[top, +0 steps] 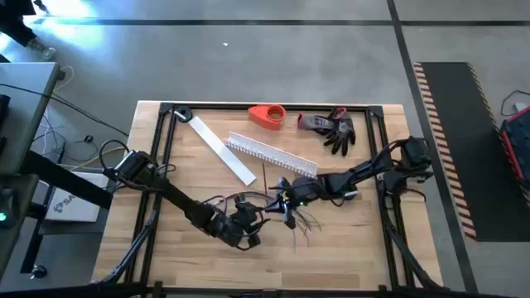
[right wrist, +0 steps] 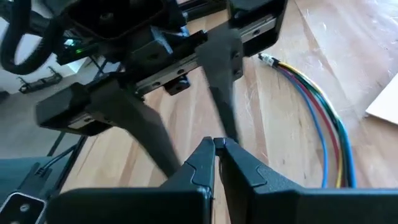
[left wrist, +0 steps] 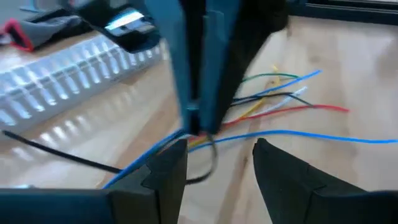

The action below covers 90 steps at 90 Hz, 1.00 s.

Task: Ziptie cables
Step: Wrap the cable wires with the black zip tie

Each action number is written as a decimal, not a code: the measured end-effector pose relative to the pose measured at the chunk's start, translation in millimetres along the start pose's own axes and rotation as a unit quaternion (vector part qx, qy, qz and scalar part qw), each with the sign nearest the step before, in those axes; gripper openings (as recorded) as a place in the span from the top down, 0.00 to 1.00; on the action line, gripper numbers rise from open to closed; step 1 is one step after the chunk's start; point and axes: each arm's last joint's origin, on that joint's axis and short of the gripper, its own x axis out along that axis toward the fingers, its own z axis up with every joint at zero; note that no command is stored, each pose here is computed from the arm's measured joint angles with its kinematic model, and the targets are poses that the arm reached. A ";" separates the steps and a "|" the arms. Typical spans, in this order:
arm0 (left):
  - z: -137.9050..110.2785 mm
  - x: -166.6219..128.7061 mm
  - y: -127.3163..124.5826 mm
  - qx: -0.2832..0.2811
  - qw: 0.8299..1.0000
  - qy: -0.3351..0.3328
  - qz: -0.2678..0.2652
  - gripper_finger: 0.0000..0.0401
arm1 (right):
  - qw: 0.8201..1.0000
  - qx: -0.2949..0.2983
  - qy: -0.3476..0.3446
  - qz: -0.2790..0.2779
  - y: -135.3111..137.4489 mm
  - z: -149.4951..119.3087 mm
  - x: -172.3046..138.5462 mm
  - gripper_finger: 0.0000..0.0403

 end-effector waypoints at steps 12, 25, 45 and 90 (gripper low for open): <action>-0.7 0.0 -0.6 0.002 1.000 0.008 -0.012 0.66 | 1.000 0.001 -0.006 0.003 1.6 3.2 -2.3 1.00; -4.0 2.2 -0.3 0.006 1.000 0.014 -0.012 0.76 | 1.000 -0.001 -0.019 0.007 5.4 10.9 -8.8 1.00; -4.5 6.3 2.2 0.004 1.000 0.007 0.005 0.85 | 1.000 0.001 -0.019 0.008 6.8 13.3 -11.8 1.00; 1.5 7.8 1.5 -0.007 1.000 -0.016 0.006 0.94 | 1.000 0.001 -0.010 0.004 6.2 11.4 -11.6 1.00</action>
